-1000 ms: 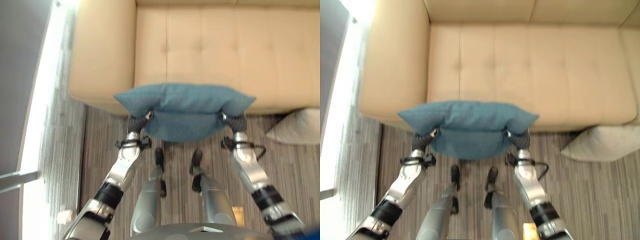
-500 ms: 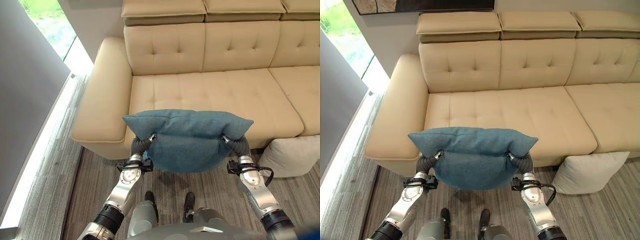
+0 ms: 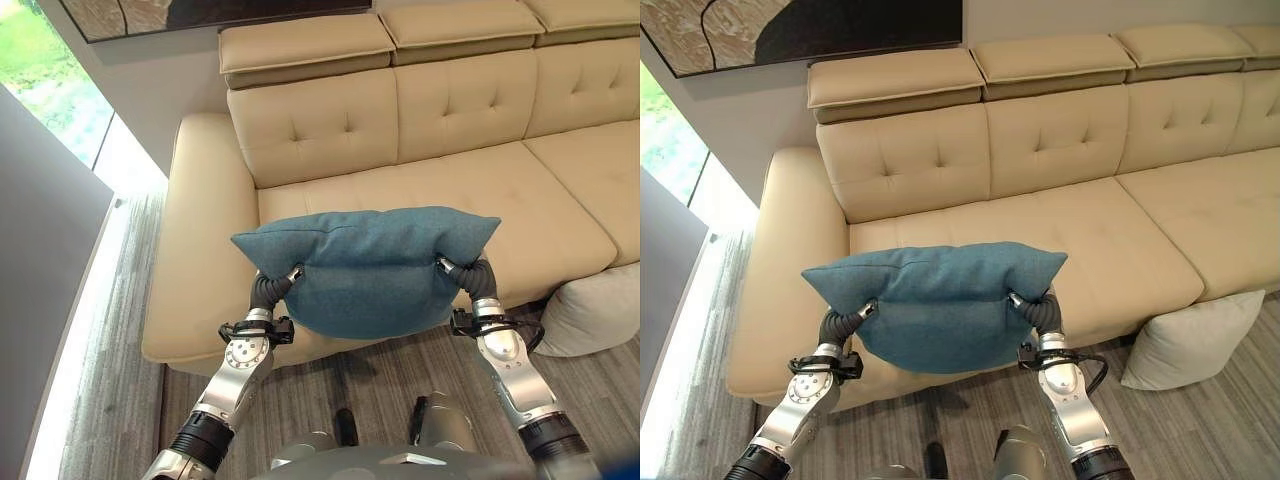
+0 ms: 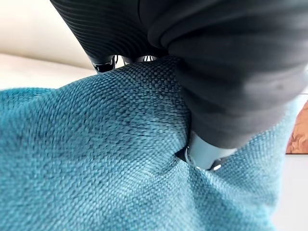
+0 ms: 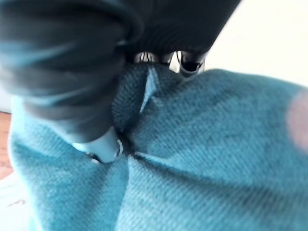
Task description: Pick up all the scattered cushions and arrange them neatly on the sofa.
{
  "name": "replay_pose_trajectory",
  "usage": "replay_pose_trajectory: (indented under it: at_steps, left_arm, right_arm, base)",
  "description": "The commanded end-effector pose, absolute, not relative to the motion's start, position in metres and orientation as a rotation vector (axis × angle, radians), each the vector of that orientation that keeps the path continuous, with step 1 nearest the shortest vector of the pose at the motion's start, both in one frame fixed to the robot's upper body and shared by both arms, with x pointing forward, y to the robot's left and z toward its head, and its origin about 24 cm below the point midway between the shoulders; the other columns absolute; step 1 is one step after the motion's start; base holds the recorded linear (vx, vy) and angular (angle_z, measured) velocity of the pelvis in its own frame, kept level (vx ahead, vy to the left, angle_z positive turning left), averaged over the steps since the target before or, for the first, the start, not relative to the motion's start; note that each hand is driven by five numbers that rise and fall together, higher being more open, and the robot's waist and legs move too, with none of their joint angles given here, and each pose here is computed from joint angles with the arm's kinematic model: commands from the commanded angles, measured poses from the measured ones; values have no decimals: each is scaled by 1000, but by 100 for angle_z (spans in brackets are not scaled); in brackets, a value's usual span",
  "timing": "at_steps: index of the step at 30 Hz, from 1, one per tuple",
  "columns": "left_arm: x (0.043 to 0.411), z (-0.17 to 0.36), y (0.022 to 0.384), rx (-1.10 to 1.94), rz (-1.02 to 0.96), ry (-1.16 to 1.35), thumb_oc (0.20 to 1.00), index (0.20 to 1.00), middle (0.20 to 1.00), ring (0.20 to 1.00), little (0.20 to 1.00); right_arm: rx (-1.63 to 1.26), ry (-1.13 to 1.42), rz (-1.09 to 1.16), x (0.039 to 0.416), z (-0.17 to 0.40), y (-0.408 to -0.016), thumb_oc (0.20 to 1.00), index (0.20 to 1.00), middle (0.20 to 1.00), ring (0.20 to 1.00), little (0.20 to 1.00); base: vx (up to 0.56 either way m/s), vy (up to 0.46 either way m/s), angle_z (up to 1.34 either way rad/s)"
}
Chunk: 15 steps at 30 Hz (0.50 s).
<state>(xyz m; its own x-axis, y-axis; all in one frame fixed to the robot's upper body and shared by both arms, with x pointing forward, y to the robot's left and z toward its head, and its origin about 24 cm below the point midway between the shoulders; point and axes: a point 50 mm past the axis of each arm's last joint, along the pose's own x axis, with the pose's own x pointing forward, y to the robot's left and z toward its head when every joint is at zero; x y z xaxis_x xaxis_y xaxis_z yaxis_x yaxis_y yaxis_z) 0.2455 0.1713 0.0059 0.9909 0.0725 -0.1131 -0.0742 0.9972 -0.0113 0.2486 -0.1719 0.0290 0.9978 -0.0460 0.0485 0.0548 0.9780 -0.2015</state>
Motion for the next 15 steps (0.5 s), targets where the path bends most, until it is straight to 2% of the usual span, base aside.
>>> replay_pose_trajectory:
  at_steps: [1,10,15]
  left_arm:
    - [256,50,153,-59,-37,-132,200,200,200,200,200]
    - [261,49,134,-129,-80,-116,200,200,200,200,200]
    - [257,42,137,-115,-80,-83,200,200,200,200,200]
  right_arm:
    - [-157,-303,-50,270,81,-168,200,200,200,200,200]
    - [-193,-265,-110,262,73,-190,200,200,200,200,200]
    - [-191,-228,-122,257,67,-197,200,200,200,200,200]
  base:
    - [179,-164,21]
    - [129,-230,76]
    - [132,-44,0]
